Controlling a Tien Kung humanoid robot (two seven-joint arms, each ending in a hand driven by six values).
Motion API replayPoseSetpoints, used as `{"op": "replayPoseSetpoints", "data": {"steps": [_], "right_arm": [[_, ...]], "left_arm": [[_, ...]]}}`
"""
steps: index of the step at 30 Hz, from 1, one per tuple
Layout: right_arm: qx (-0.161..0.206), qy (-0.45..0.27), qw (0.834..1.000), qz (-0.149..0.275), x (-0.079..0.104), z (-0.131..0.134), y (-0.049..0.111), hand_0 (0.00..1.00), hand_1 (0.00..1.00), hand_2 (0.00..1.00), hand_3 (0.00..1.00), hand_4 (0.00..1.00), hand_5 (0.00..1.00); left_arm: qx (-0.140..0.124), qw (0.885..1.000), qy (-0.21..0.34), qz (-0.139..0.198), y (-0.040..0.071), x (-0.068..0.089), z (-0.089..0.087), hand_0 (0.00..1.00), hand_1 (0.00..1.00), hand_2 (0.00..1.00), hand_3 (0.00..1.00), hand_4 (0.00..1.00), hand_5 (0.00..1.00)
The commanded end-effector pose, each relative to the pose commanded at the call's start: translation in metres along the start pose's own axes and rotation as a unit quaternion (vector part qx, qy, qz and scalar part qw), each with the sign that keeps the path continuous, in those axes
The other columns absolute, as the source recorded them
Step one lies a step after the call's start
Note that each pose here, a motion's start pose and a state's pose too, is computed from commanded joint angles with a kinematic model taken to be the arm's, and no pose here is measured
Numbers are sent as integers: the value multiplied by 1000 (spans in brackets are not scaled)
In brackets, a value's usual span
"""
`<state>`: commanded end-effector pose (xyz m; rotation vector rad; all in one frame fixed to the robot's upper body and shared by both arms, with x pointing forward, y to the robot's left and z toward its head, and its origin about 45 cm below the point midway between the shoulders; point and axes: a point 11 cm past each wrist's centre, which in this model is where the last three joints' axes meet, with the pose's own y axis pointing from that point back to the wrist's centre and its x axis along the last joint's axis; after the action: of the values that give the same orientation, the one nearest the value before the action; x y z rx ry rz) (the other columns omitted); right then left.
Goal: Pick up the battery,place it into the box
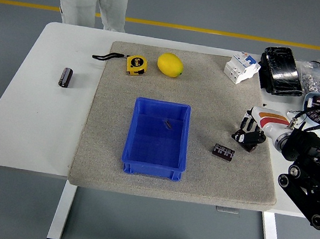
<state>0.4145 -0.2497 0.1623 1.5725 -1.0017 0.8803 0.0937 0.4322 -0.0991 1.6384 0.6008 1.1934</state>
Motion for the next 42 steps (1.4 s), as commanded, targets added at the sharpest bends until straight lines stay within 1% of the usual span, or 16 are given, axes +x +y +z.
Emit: {"op": "replayPoseSetpoints", "data": {"steps": [5,6,11,12,23,24,29,30,35,36,41,42], "right_arm": [[-1,3,1000,6,8,1,3,537,456,564,552,998,576],[-1,2,1000,7,9,2,3,549,470,592,603,998,610],[-8,-1,1000,9,12,6,7,549,470,592,603,998,610],[-9,-1,1000,7,11,8,8,552,473,594,622,998,626],[-27,0,1000,-6,-1,19,9,546,470,586,620,998,627],[-29,1,1000,-7,-2,21,9,523,462,576,609,998,627],[-38,1,999,-10,-6,26,9,523,462,576,609,998,627],[-39,0,999,-10,-6,27,9,496,433,533,548,998,631],[-41,2,999,-8,-9,26,8,496,433,533,548,998,631],[-41,4,999,-8,-9,26,8,427,382,457,474,998,597],[-43,9,999,-7,-10,26,7,427,382,457,474,998,597],[-44,9,999,-6,-11,26,7,295,326,391,445,991,545]], "left_arm": [[-2,1000,1,2,0,2,1,603,565,610,690,732,704],[-2,1000,1,2,0,2,2,602,564,609,690,732,704],[-2,1000,1,2,0,2,2,602,564,609,690,732,704],[-2,1000,1,2,0,2,2,601,564,609,689,733,706],[-2,1000,0,-1,0,0,3,600,565,609,689,732,704],[-1,1000,0,-1,0,0,3,602,567,609,689,732,704],[-1,1000,0,-2,0,-1,3,602,567,609,689,732,704],[-2,1000,0,-2,0,-1,3,602,566,608,690,732,704],[-2,1000,-1,-3,0,-1,4,602,566,608,690,732,704],[-2,1000,-1,-3,0,-1,4,602,566,608,690,732,702],[-2,1000,-2,-4,0,-1,4,602,566,608,690,732,702],[-2,1000,-2,-4,0,-1,4,603,566,609,690,732,702]]}}
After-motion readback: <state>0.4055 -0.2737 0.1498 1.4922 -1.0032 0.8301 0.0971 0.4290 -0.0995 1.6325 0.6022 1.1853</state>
